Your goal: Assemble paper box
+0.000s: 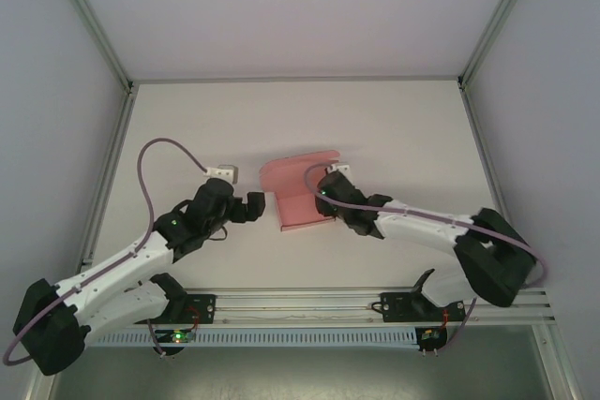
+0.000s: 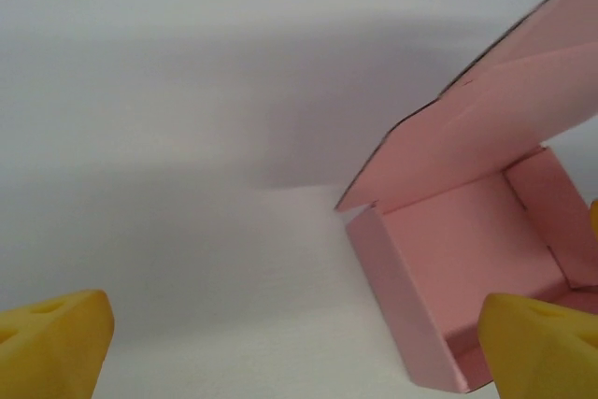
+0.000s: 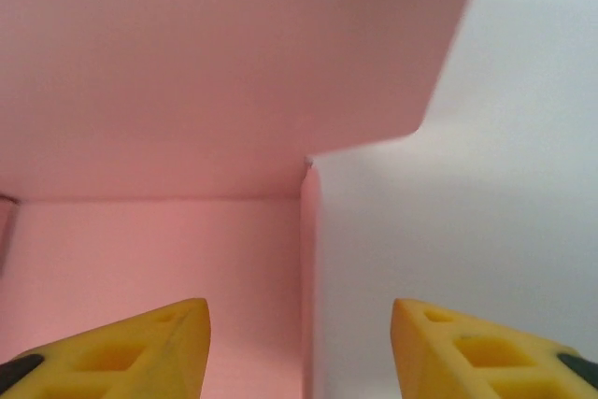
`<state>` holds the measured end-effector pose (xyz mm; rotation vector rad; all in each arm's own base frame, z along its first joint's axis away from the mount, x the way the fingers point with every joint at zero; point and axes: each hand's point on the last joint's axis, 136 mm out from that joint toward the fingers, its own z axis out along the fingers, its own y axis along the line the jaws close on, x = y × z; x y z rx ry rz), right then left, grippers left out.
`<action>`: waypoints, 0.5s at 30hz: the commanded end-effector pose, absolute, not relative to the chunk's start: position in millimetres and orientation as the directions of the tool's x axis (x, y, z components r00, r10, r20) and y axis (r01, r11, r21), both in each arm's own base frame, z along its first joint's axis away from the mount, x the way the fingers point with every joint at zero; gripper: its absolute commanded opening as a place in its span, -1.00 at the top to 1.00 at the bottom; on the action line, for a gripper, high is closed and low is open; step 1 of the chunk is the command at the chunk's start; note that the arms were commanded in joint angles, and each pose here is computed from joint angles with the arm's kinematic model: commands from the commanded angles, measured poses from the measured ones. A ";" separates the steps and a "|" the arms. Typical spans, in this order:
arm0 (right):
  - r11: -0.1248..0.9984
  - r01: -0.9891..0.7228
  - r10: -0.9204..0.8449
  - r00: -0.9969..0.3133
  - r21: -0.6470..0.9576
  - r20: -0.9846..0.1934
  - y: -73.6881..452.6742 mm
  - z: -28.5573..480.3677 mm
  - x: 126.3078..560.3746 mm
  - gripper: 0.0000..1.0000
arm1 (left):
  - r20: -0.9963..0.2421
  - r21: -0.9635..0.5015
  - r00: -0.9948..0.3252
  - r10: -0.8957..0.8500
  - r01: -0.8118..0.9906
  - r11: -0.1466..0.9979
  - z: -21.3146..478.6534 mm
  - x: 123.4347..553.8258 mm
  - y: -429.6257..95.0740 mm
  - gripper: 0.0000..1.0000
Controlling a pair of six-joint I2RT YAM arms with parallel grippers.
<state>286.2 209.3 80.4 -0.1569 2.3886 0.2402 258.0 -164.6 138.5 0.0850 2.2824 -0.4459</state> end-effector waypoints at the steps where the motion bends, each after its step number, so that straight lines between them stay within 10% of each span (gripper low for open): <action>1: 0.950 -0.265 -0.070 -0.697 0.166 -0.714 195.7 94.5 293.5 -0.15 | -0.783 -0.252 -0.622 0.007 0.327 0.911 163.1 270.8 -185.5 -1.00; 7: 0.723 -0.690 -0.375 -0.419 0.022 -0.827 216.1 143.7 286.6 -0.53 | -0.766 -0.253 -0.636 0.098 0.437 0.863 160.4 287.5 -207.8 -1.00; 15: 0.550 -0.823 -0.540 -0.218 -0.145 -0.813 197.1 170.6 314.3 -0.70 | -0.734 -0.198 -0.636 0.236 0.534 0.822 162.2 305.3 -214.0 -0.93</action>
